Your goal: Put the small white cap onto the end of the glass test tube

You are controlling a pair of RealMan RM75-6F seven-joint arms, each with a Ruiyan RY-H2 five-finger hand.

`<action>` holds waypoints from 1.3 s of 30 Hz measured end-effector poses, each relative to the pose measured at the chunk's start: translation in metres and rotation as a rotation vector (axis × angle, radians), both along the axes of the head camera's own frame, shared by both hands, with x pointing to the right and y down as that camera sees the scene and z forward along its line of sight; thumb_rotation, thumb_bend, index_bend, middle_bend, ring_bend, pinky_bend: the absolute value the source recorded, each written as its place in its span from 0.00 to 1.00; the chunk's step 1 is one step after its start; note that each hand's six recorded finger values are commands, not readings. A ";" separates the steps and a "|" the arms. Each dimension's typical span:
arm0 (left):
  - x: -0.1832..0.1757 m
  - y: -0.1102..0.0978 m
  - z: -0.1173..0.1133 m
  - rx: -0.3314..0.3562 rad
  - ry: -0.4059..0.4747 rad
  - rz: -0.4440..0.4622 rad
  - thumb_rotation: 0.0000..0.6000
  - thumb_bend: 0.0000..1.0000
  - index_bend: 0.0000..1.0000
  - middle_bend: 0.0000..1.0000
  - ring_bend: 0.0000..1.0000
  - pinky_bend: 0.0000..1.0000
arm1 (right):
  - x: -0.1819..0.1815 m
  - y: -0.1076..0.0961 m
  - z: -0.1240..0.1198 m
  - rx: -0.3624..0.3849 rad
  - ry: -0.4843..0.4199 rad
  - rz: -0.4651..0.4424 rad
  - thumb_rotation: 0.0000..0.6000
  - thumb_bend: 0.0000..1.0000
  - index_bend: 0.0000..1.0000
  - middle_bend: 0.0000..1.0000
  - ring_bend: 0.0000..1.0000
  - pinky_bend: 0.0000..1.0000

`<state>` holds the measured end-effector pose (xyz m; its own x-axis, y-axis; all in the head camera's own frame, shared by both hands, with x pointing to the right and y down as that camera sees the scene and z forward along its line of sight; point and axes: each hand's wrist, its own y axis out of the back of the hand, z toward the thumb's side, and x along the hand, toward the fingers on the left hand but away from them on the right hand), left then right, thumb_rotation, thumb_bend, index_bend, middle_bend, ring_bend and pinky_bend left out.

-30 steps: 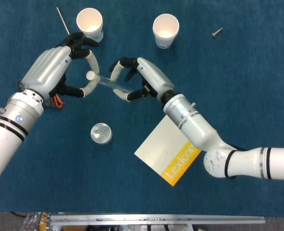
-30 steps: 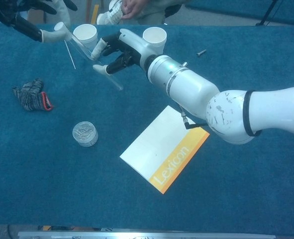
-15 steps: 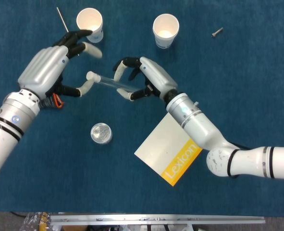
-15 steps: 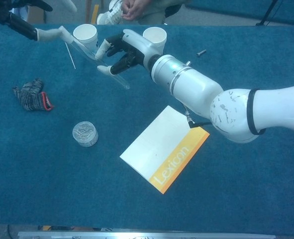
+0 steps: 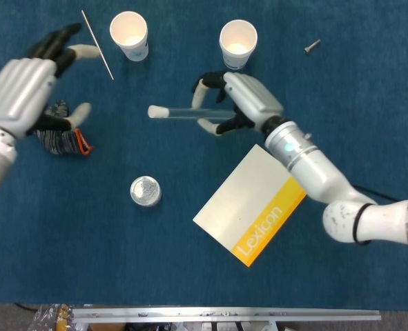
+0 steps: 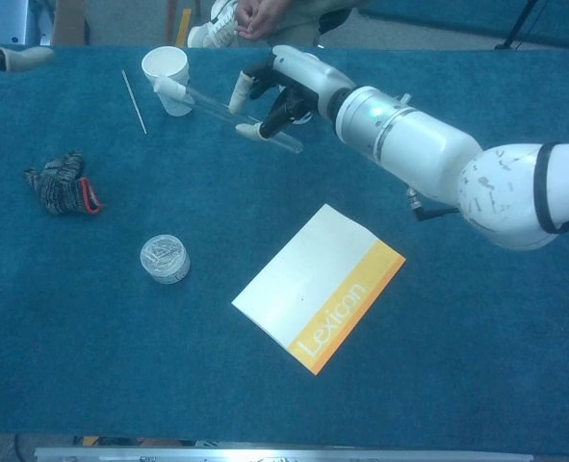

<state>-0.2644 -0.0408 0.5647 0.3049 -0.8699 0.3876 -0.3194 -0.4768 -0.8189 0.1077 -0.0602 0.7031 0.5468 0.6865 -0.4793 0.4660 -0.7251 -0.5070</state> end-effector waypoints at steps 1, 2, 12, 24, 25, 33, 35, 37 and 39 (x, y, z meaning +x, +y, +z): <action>-0.004 0.001 0.000 0.004 -0.007 -0.006 0.99 0.34 0.18 0.01 0.00 0.00 | 0.003 0.000 0.001 0.005 0.018 -0.007 1.00 0.29 0.64 0.35 0.21 0.38; -0.009 0.001 0.000 0.012 -0.017 -0.009 0.99 0.34 0.18 0.01 0.00 0.00 | 0.006 0.000 0.003 0.009 0.040 -0.016 1.00 0.29 0.64 0.35 0.21 0.38; -0.037 0.006 -0.010 0.095 -0.089 -0.025 0.97 0.34 0.18 0.01 0.00 0.00 | 0.011 0.006 0.027 0.013 0.171 -0.071 1.00 0.29 0.64 0.35 0.21 0.38; -0.043 0.013 -0.021 0.136 -0.112 -0.014 0.94 0.34 0.18 0.00 0.00 0.00 | -0.017 0.017 0.050 0.047 0.288 -0.150 1.00 0.29 0.64 0.35 0.21 0.38; -0.043 0.013 -0.022 0.138 -0.112 -0.013 0.93 0.34 0.18 0.00 0.00 0.00 | -0.019 0.019 0.052 0.048 0.297 -0.156 1.00 0.29 0.64 0.35 0.21 0.38; -0.045 0.019 -0.024 0.144 -0.105 -0.009 0.92 0.34 0.18 0.00 0.00 0.00 | -0.033 0.032 0.068 0.076 0.382 -0.201 1.00 0.29 0.64 0.35 0.21 0.38; -0.045 0.020 -0.025 0.146 -0.102 -0.007 0.93 0.34 0.18 0.00 0.00 0.00 | -0.035 0.034 0.072 0.082 0.398 -0.207 1.00 0.29 0.64 0.35 0.21 0.38; -0.045 0.021 -0.025 0.146 -0.101 -0.005 0.93 0.34 0.18 0.00 0.00 0.00 | -0.035 0.035 0.075 0.086 0.410 -0.212 1.00 0.29 0.64 0.35 0.21 0.37; -0.045 0.023 -0.024 0.145 -0.099 -0.004 0.93 0.34 0.18 0.00 0.00 0.00 | -0.036 0.037 0.079 0.088 0.421 -0.215 1.00 0.29 0.64 0.35 0.22 0.37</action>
